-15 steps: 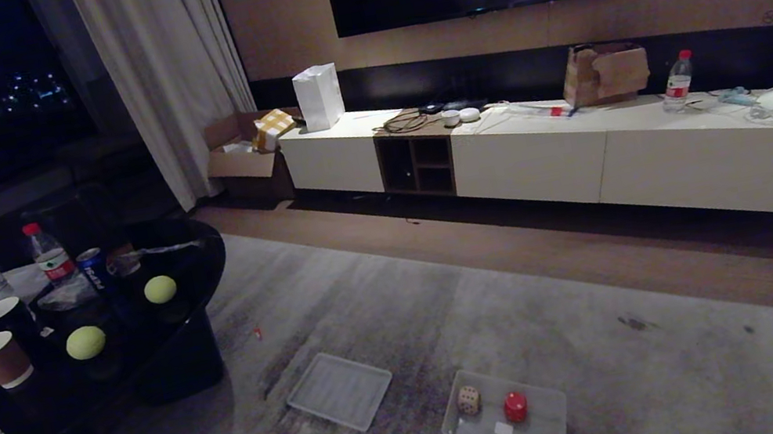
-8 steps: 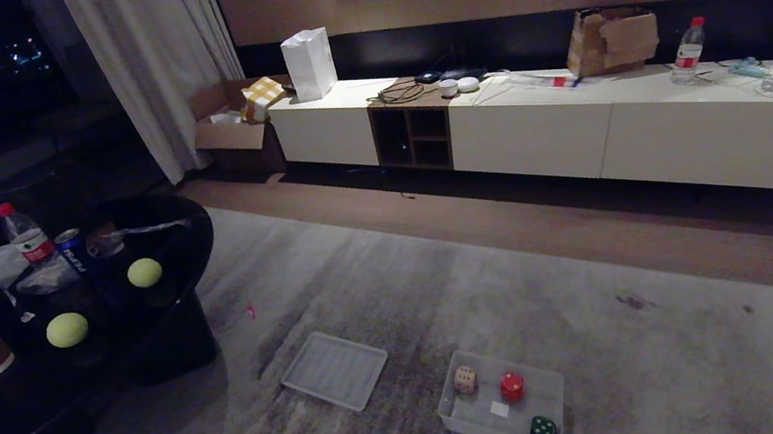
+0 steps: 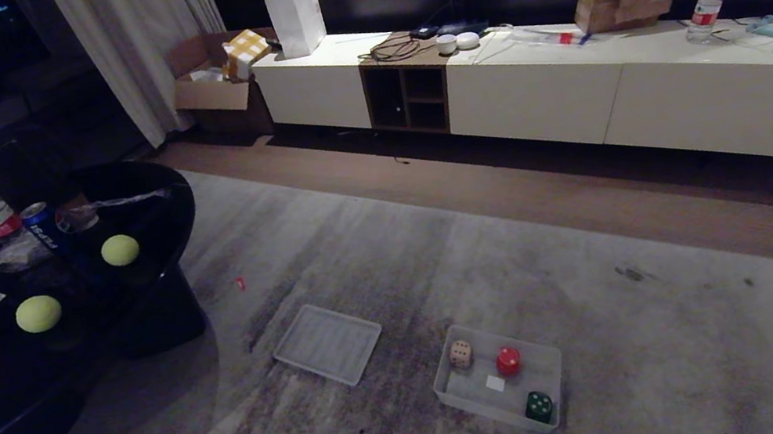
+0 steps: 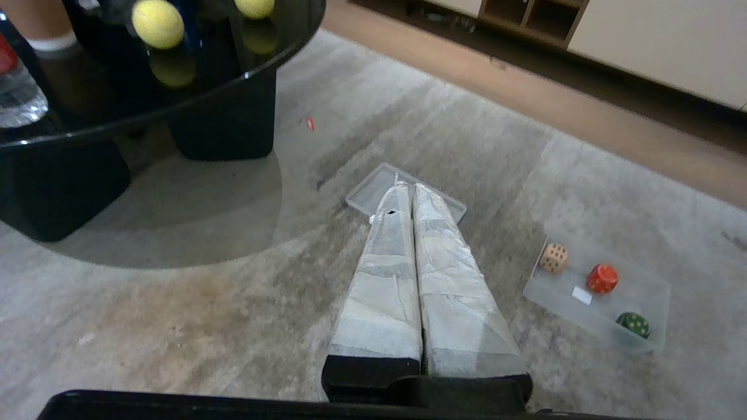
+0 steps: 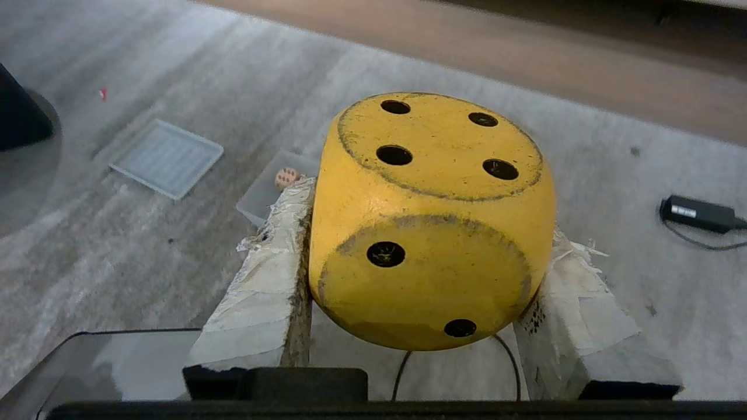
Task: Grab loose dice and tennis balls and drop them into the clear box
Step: Put the toys in the box
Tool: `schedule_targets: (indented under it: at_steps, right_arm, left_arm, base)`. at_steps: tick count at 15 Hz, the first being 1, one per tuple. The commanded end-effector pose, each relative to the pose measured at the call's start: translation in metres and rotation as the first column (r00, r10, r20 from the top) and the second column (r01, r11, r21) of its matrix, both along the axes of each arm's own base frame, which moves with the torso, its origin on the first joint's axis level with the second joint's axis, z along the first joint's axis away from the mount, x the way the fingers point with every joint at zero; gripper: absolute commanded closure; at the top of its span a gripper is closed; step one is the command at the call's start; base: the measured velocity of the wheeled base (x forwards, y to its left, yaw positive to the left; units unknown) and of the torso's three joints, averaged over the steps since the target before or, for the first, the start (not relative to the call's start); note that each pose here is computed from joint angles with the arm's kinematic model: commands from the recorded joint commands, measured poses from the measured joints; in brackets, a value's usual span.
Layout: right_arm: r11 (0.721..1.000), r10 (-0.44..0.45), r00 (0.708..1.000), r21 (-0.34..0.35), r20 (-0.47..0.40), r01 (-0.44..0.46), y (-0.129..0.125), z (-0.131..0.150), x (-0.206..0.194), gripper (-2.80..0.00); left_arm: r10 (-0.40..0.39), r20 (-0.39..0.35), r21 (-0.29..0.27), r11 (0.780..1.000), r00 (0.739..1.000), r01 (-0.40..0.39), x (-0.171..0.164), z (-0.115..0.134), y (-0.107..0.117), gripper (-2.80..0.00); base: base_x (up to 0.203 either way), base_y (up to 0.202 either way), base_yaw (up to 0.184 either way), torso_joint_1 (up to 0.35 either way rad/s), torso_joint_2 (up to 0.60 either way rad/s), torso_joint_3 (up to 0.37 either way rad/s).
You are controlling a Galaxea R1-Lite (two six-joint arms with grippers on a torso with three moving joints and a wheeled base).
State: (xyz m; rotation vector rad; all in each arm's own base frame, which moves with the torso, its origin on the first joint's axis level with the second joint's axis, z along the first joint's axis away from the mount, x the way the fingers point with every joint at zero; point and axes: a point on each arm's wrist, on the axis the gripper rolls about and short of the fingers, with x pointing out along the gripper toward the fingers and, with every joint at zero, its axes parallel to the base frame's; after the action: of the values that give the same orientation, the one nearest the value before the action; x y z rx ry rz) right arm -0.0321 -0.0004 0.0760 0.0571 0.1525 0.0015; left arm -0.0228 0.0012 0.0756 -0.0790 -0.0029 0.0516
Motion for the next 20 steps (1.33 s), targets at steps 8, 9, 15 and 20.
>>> schedule_targets:
  at_steps: [8, 9, 15, 20]
  right_arm:
    - [1.000, 0.000, 1.000, 0.000, -0.003, 0.000, 0.0000, -0.0001, 0.0001, 0.00]
    - [1.000, 0.000, 1.000, 0.000, -0.003, 0.000, 0.0000, -0.0001, 0.0001, 0.00]
    - [1.000, 0.002, 1.000, 0.000, -0.003, -0.002, -0.0001, -0.0001, 0.0001, 0.00]
    - [1.000, 0.000, 1.000, 0.000, -0.003, 0.000, 0.0000, -0.0001, 0.0001, 0.00]
  left_arm:
    - [0.002, -0.002, -0.002, 1.000, 1.000, -0.002, 0.0002, -0.0004, 0.0000, 0.00]
    - [0.002, -0.002, -0.001, 1.000, 1.000, -0.002, 0.0002, -0.0004, 0.0000, 0.00]
    - [0.001, -0.002, -0.001, 1.000, 1.000, -0.001, 0.0002, -0.0004, 0.0000, 0.00]
    - [0.000, -0.002, -0.001, 1.000, 1.000, 0.000, 0.0002, -0.0004, 0.0000, 0.00]
  base:
    - [0.000, 0.000, 0.000, 0.002, 0.00, -0.199]
    - [0.000, 0.000, 0.000, 0.002, 0.01, -0.193]
    - [0.000, 0.000, 0.000, 0.001, 0.00, -0.200]
    - [0.000, 0.000, 0.000, 0.000, 0.00, -0.198]
